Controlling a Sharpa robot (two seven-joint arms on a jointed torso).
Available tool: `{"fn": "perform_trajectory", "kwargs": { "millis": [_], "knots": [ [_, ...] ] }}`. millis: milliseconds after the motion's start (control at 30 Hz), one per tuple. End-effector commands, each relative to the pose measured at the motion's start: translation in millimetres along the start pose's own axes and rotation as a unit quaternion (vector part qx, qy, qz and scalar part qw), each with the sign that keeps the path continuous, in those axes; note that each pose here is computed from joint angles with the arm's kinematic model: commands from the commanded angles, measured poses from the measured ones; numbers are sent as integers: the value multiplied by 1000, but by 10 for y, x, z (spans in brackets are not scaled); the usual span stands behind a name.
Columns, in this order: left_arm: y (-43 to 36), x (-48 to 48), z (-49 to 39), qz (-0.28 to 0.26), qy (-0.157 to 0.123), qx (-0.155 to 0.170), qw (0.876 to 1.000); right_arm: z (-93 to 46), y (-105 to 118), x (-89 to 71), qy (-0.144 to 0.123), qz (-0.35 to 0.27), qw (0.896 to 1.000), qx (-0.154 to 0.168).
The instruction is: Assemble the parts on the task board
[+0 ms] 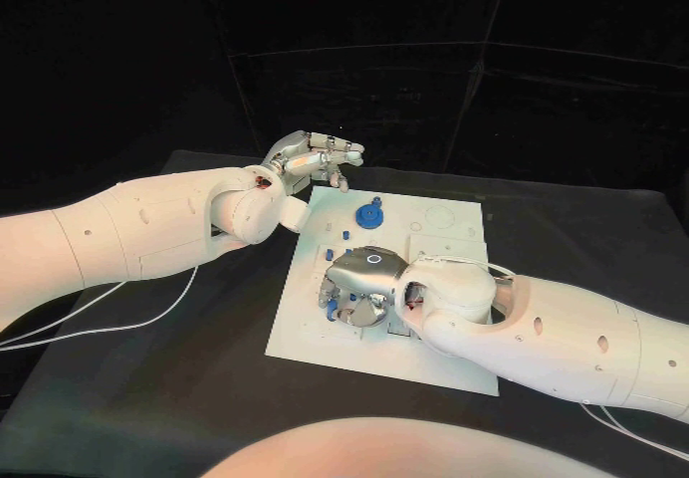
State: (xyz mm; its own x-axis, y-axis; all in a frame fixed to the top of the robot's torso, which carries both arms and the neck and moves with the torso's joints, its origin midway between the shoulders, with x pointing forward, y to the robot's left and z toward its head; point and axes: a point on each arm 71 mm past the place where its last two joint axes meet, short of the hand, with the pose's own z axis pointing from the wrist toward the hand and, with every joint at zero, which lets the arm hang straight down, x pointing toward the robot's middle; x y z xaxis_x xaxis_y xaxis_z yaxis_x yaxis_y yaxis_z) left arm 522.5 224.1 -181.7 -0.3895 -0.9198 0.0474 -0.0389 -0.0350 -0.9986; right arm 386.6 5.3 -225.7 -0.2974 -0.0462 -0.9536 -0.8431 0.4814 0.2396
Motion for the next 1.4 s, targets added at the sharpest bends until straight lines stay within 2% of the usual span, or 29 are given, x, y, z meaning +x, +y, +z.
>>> {"fn": "perform_trajectory", "kwargs": {
  "millis": [33, 333, 600, 667, 867, 967, 1133, 1267, 1400],
  "knots": [
    [-15, 6, 1, -3, 5, 3, 1000, 1, 19, -10, -2, -4, 1000, -3],
    [-15, 1, -1, -3, 4, 3, 1000, -11, 40, -11, -1, 2, 1000, -6],
    [-14, -4, -1, -2, 4, 2, 1000, -22, 22, -23, -11, 3, 1000, -3],
    [-14, -5, -2, -2, 4, 2, 1000, -26, 18, -31, -17, 4, 1000, -2],
    [-14, -19, -6, -2, 2, 2, 1000, -126, -29, -98, -74, 14, 997, -4],
    [-14, -32, -10, -2, 1, 2, 1000, -229, -70, -134, -103, 25, 994, -5],
    [-14, -59, -23, -1, -2, 2, 1000, -564, -221, -217, -150, 78, 985, 14],
    [-14, -81, -34, 0, -4, 2, 1000, -888, -445, -300, -167, 141, 973, 77],
    [-16, -99, -49, 0, -6, 1, 1000, -1289, -746, -284, -148, 215, 948, 180]
  ]
}}
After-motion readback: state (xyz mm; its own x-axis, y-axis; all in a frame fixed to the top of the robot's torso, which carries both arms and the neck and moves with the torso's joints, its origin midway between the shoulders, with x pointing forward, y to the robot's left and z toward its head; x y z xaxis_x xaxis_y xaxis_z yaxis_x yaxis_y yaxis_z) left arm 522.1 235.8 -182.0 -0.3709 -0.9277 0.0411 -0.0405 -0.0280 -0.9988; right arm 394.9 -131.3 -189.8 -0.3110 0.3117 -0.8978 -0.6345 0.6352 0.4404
